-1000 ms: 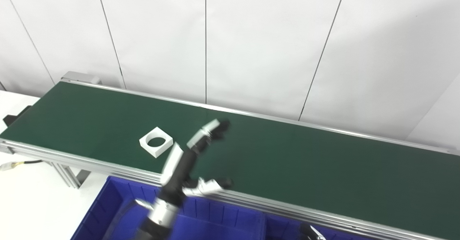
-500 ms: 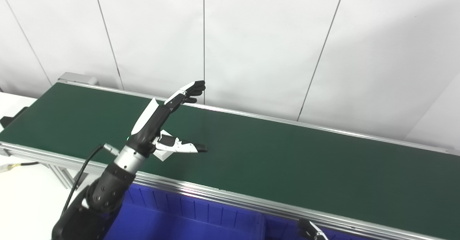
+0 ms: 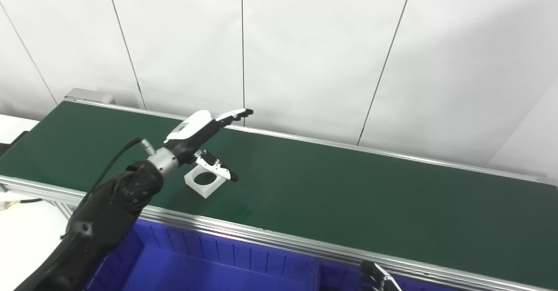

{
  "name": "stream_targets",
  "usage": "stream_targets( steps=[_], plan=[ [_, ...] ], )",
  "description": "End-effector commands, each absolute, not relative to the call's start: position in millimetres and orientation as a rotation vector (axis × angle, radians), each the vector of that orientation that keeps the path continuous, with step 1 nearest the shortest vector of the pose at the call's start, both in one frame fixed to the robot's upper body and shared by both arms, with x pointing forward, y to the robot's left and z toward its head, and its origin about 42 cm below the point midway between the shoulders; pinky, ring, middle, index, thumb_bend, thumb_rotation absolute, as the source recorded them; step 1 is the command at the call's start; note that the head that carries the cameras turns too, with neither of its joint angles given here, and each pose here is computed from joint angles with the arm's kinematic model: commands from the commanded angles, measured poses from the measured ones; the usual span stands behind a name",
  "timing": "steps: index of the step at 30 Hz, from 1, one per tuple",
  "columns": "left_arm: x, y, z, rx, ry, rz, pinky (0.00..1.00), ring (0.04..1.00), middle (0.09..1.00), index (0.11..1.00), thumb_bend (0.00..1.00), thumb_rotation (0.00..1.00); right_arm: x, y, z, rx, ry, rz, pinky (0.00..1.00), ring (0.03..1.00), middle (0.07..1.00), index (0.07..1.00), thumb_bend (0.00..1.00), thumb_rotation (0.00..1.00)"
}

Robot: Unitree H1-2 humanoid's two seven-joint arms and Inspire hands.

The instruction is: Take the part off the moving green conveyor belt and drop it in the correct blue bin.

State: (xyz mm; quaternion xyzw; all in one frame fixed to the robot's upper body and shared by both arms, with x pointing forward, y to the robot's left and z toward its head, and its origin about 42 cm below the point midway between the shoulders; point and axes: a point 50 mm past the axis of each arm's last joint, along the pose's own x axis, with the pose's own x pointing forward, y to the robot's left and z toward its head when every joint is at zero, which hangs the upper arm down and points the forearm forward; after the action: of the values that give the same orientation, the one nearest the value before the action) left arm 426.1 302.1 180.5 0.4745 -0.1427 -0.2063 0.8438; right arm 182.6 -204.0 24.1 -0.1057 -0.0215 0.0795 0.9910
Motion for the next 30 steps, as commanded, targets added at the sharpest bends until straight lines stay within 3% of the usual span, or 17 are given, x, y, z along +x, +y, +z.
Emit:
stream_targets(
  steps=[1,13,19,30],
  plan=[
    [444.6,303.9,208.1,1.074,-0.327,-0.431,0.83,0.898,0.932,0.937,0.87,0.04,188.5,-207.1,38.3,-0.2,-0.137,0.147,0.71,0.786,0.814,0.823,0.66,0.73],
    [465.4,278.1,194.4,1.325,-0.253,-0.621,0.94,0.931,0.935,0.929,0.91,0.06,186.8,-211.4,32.2,-0.198,-0.113,0.127,0.76,0.808,0.831,0.852,0.73,0.87],
    [468.4,265.9,186.6,1.403,-0.202,-0.704,0.94,0.927,0.937,0.932,0.94,0.09,185.4,-214.2,28.7,-0.197,-0.097,0.118,0.78,0.822,0.844,0.868,0.77,0.91],
    [468.6,256.4,175.7,1.509,-0.104,-0.768,0.94,0.928,0.945,0.942,0.92,0.04,184.5,-218.1,27.1,-0.186,-0.085,0.119,0.8,0.827,0.855,0.878,0.79,0.92]
  ],
)
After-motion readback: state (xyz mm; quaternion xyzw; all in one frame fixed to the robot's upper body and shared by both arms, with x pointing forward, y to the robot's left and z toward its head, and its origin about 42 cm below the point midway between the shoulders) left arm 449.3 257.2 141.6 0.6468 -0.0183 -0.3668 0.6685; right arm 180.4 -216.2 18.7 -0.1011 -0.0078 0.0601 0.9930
